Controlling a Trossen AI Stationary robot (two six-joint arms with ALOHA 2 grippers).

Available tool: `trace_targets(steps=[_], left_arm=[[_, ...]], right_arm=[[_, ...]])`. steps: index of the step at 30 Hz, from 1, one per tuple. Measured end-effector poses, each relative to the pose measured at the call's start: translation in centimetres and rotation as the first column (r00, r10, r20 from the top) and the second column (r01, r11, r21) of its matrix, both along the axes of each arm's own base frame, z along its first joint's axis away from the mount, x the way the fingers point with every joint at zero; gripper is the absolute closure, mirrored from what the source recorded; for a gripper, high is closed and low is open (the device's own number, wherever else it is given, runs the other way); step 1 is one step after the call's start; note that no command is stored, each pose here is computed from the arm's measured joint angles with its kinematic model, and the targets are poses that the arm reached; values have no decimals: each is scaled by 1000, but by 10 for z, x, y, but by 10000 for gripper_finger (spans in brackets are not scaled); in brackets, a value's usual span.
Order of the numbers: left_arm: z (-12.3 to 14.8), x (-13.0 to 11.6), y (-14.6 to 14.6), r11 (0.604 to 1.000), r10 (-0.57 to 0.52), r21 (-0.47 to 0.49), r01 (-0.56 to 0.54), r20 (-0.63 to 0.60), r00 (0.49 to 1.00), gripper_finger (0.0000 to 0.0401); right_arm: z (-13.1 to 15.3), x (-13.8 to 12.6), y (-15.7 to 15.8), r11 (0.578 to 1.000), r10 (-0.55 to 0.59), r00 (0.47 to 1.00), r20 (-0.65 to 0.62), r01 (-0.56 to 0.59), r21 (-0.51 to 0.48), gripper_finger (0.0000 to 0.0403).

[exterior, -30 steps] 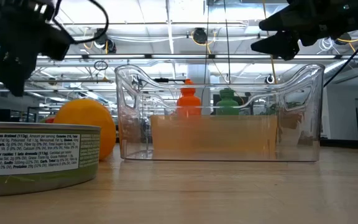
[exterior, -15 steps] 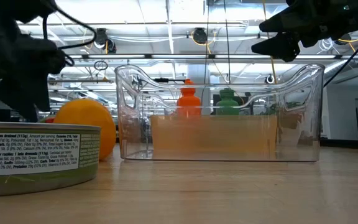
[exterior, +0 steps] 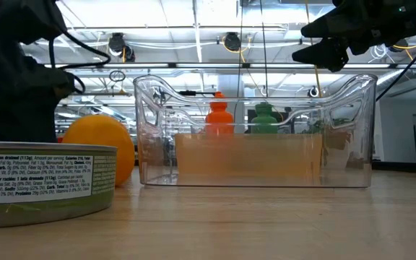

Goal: Pick & Place Food Item
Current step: Put the right blue pink tuna can into the orange bin

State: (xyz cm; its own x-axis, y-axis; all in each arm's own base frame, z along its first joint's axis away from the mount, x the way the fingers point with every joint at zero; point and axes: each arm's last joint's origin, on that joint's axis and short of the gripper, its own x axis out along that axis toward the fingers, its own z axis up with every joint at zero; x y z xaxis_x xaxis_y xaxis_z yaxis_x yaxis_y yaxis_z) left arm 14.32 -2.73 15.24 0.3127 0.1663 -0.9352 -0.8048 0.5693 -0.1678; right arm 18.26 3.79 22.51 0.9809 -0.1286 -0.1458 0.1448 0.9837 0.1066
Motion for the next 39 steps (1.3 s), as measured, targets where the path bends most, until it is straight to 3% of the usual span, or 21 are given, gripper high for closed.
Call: trace_targets(steps=[6, 8, 12, 19, 24, 30, 35, 39], left_arm=[[-8, -6, 3, 996, 77, 47, -74, -78, 994, 199], [-14, -13, 4, 994, 106, 47, -100, -169, 980, 211], [-18, -14, 3, 992, 126, 21, -125, -223, 967, 239], [-19, -8, 2, 997, 67, 54, -56, -209, 976, 281], [-8, -5, 2, 998, 39, 62, -30, -134, 990, 288], [27, -7, 3, 998, 37, 58, -38, 29, 999, 239], [46, -10, 2, 999, 35, -11, -34, 217, 976, 170], [51, -4, -2, 998, 16, -57, 1, 299, 954, 112]], right_arm=[[0, 0, 0, 1000, 0, 1000, 0, 0, 0, 67], [0, 0, 0, 1000, -1, 1000, 0, 1, 0, 67], [0, 0, 0, 1000, -1, 1000, 0, 1, -1, 67], [-1, 0, 0, 1000, -2, 1000, -1, 2, 1, 67], [-1, 0, 0, 1000, -2, 1000, -2, 2, 1, 67], [-1, 0, 0, 1000, -2, 1000, -2, 2, 1, 67], [-1, 0, 0, 1000, -2, 1000, -2, 2, 1, 67], [-1, 0, 0, 1000, -2, 1000, -5, 2, 0, 67]])
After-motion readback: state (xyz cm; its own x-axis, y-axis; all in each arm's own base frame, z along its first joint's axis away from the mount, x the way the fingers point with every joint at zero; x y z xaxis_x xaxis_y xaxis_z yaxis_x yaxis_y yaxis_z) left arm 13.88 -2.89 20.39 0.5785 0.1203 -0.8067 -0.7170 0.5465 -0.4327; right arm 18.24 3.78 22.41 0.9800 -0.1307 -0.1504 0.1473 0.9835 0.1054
